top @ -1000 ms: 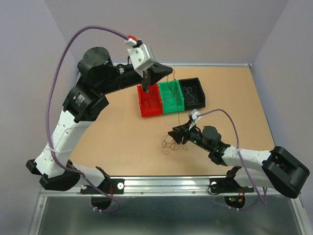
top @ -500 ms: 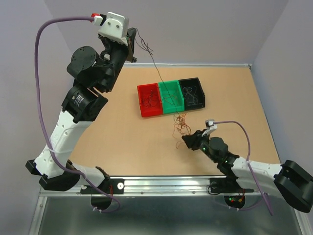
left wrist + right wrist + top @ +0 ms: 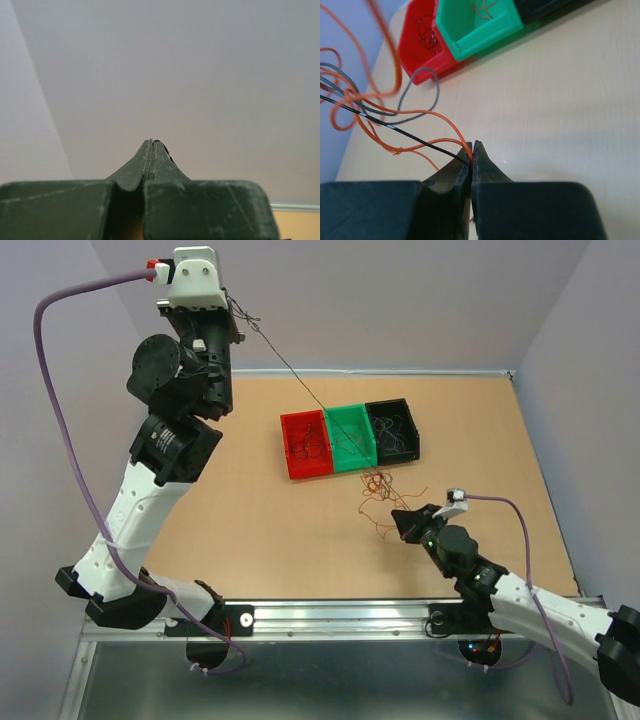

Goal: Untangle the cables

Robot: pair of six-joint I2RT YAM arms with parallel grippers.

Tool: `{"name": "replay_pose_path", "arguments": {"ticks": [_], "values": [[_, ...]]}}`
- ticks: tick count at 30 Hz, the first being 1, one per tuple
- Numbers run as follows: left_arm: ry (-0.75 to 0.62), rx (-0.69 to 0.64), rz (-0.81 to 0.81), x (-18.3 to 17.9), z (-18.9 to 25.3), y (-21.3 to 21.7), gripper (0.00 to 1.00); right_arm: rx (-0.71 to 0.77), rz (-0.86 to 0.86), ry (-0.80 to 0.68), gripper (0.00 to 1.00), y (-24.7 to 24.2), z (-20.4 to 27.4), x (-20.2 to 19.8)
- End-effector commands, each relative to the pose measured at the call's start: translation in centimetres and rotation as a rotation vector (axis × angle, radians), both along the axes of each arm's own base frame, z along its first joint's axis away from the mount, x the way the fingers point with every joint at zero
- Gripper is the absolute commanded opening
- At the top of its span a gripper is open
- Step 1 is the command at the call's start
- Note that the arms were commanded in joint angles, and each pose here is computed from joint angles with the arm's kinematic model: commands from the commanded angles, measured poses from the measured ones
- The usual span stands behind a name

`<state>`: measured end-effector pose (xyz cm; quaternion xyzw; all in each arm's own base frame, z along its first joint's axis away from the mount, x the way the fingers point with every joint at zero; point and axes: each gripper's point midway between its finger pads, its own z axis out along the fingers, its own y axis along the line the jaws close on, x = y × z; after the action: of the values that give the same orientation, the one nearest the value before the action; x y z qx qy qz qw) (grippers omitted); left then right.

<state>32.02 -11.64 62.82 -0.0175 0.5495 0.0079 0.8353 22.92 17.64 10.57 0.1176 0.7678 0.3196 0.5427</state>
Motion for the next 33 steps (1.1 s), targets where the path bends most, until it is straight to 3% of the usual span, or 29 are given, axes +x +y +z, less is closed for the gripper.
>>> {"name": "replay_pose_path", "arguments": {"ticks": [1, 12, 18, 21, 25, 27, 28, 29, 30, 33], "values": [[-0.120, -0.180, 0.242, -2.2, 3.8, 8.2, 0.00, -0.020, -0.225, 0.082, 0.01, -4.2, -2.2, 0.2], [-0.267, -0.288, 0.443, -5.2, 5.3, 17.2, 0.00, 0.024, -0.395, 0.088, 0.01, -7.3, -2.4, 0.2], [-0.307, -0.330, 0.451, -6.4, 5.3, 18.8, 0.00, 0.043, -0.477, 0.101, 0.00, -8.6, -2.7, 0.1], [-0.300, -0.251, 0.216, -4.6, 4.0, 14.7, 0.00, 0.026, -0.429, 0.095, 0.00, -8.0, -2.2, 0.1], [-0.261, -0.063, -0.218, -2.8, 0.9, 6.1, 0.00, -0.027, -0.248, 0.053, 0.03, -5.1, -0.8, 0.1], [-0.206, -0.033, -0.380, -2.1, -1.2, 2.9, 0.00, -0.046, -0.157, 0.030, 0.15, -3.7, -0.4, -0.1], [-0.195, -0.018, -0.417, -2.0, -1.7, 2.2, 0.00, -0.053, -0.136, 0.026, 0.50, -3.4, -0.4, -0.2], [-0.187, -0.010, -0.455, -2.0, -2.2, 1.5, 0.00, -0.053, -0.117, 0.025, 0.69, -3.1, -0.3, -0.3], [-0.178, 0.005, -0.506, -2.1, -2.7, 0.5, 0.00, -0.055, -0.115, 0.018, 0.79, -3.1, -0.1, -0.3], [-0.177, 0.069, -0.654, -3.4, -3.2, -1.9, 0.00, -0.060, -0.113, -0.005, 0.96, -3.1, 0.6, -0.1]]}}
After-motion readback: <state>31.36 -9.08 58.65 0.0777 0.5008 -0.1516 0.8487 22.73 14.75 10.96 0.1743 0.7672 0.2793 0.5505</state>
